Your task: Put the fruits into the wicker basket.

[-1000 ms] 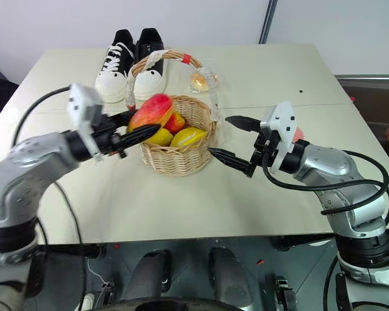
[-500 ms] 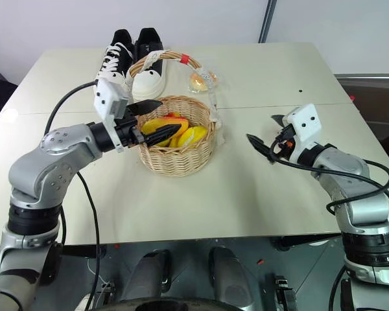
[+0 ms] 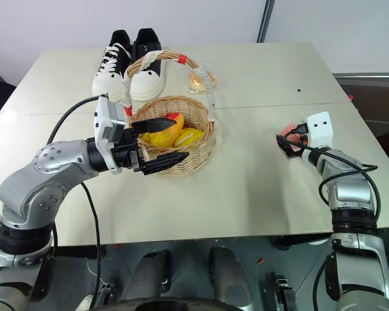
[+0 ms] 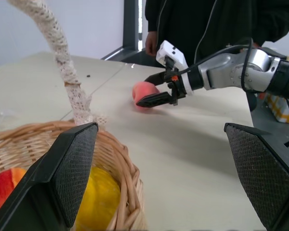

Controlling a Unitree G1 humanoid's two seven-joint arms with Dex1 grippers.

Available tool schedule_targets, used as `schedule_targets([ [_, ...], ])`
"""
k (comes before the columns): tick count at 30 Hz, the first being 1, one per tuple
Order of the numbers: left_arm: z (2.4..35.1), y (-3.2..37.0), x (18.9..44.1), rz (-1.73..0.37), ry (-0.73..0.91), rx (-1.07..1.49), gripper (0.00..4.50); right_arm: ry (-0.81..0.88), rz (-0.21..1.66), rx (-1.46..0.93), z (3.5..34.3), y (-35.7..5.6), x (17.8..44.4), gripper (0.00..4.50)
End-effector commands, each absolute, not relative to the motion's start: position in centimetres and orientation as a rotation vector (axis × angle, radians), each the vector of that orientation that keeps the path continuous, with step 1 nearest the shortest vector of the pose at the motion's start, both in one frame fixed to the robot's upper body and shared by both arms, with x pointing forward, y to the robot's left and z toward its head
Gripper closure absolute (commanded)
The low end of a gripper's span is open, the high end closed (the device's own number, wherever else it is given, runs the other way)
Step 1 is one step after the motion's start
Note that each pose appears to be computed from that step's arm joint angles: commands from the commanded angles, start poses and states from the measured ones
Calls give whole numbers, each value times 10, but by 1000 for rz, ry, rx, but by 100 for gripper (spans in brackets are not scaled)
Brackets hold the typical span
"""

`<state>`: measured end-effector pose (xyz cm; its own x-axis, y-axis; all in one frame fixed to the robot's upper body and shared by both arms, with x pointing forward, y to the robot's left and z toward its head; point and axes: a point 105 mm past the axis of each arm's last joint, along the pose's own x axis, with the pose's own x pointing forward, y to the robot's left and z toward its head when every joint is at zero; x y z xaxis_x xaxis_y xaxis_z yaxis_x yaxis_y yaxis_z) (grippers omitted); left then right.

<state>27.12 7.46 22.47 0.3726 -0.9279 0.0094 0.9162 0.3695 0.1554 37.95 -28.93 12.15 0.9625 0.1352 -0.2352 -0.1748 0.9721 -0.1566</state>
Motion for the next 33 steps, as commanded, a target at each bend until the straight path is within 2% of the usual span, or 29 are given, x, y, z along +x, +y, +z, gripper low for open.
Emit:
schedule_targets([
  [1, 229, 75, 267, -1184, -133, 167, 0, 132, 151, -158, 146, -292, 383, 84],
  [3, 226, 81, 270, -1160, -125, 164, 0, 97, 165, -168, 155, -288, 382, 166],
  [4, 224, 86, 272, -1141, -119, 165, 0, 78, 181, -191, 160, -284, 380, 185],
  [8, 219, 112, 280, -1039, -119, 159, 0, 8, 350, -317, 182, -253, 363, 189],
  [12, 209, 156, 283, -895, -143, 166, 0, -133, 821, -360, 218, -157, 312, 189],
  [15, 204, 175, 284, -834, -145, 153, 0, -183, 981, -311, 231, -106, 294, 189],
  [18, 204, 184, 283, -798, -165, 139, 0, -205, 1010, -274, 238, -64, 297, 189],
  [21, 206, 186, 278, -790, -186, 132, 0, -185, 973, -182, 241, -24, 311, 189],
  [24, 206, 185, 276, -785, -188, 133, 0, -141, 922, -151, 234, -10, 324, 189],
  [27, 206, 184, 275, -781, -189, 126, 0, -153, 920, -158, 237, -6, 325, 37],
  [28, 206, 184, 274, -780, -190, 125, 0, -171, 927, -165, 240, -5, 322, 6],
  [33, 206, 182, 273, -780, -191, 121, 0, -228, 961, -197, 247, -16, 310, 6],
])
